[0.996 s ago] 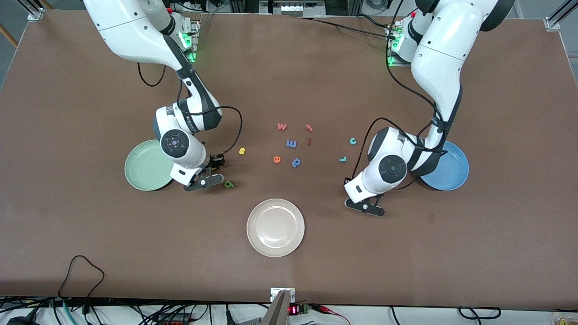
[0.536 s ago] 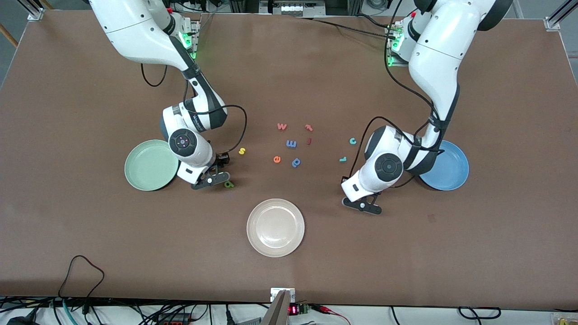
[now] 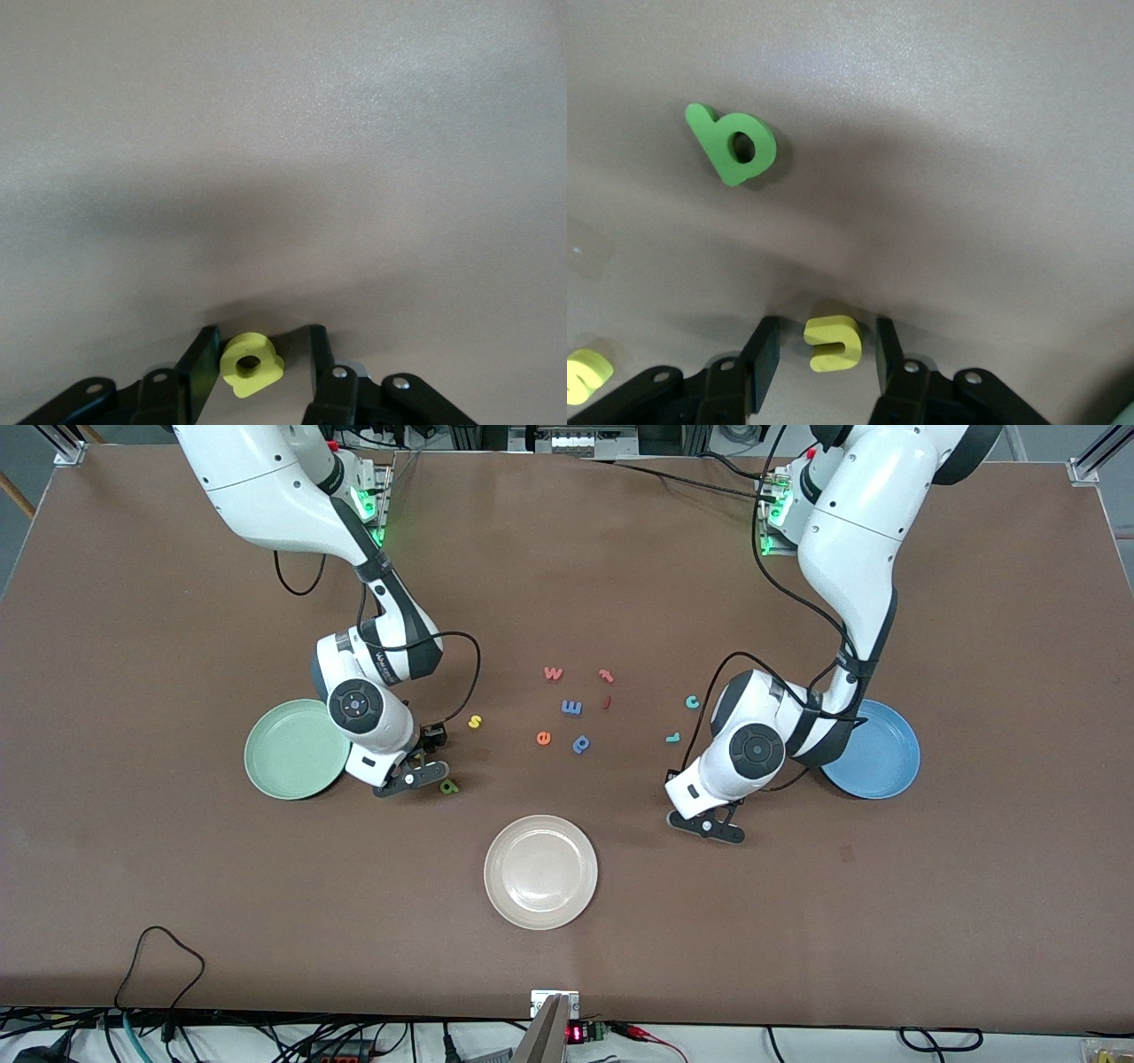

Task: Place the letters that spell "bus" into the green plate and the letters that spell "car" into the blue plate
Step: 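Close the right gripper on the yellow letter while the left gripper grips yellow 'a', then drop the letter on the green plate while the left gripper drops 'a' on blue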

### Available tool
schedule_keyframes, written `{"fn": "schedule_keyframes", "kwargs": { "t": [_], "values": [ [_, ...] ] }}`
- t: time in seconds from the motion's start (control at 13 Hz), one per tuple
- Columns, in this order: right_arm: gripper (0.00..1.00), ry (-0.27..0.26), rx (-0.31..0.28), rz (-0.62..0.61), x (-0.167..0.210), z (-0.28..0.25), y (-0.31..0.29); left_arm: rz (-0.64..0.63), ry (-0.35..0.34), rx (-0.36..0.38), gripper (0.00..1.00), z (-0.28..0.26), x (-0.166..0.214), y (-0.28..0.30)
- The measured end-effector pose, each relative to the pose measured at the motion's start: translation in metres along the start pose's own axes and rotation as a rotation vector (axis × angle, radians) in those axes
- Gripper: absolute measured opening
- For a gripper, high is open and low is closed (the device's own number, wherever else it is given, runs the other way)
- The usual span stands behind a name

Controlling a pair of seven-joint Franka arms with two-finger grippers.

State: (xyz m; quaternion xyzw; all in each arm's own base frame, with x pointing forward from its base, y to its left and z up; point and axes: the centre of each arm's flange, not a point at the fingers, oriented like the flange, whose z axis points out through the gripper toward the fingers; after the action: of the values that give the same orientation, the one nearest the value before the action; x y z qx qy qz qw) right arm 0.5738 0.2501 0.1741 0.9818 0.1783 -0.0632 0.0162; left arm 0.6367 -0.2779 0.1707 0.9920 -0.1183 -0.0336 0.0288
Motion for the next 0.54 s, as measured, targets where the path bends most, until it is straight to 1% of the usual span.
{"fn": "schedule_keyframes", "kwargs": {
  "t": [0.08,0.15,0.23,0.31,0.38,0.46,0.54],
  "values": [
    [0.53,0.0,0.0,0.0,-0.0001,0.0,0.0001,-0.001,-0.001,0.001,0.48,0.0006,-0.0002,-0.0012],
    [0.49,0.001,0.0,-0.001,0.0,-0.0005,0.0006,-0.002,-0.002,0.002,0.48,0.0009,-0.0004,-0.0019],
    [0.48,0.0,-0.001,0.0,-0.0001,-0.0005,0.0016,-0.002,-0.002,0.002,0.48,0.0009,-0.0004,-0.0019],
    [0.44,0.002,-0.002,0.0,0.0001,-0.0017,0.0026,-0.003,-0.002,0.002,0.47,0.0009,-0.0005,-0.0018],
    [0.32,0.003,-0.003,0.004,0.0001,-0.0027,0.005,-0.003,-0.002,0.002,0.45,0.0008,-0.0007,-0.0017],
    [0.27,0.003,-0.003,0.005,0.0001,-0.0028,0.0062,-0.003,-0.003,0.002,0.45,0.0007,-0.0007,-0.0018],
    [0.27,0.003,-0.003,0.006,0.0001,-0.0028,0.0066,-0.004,-0.004,0.002,0.41,0.0003,-0.0011,-0.0018]
  ]
}}
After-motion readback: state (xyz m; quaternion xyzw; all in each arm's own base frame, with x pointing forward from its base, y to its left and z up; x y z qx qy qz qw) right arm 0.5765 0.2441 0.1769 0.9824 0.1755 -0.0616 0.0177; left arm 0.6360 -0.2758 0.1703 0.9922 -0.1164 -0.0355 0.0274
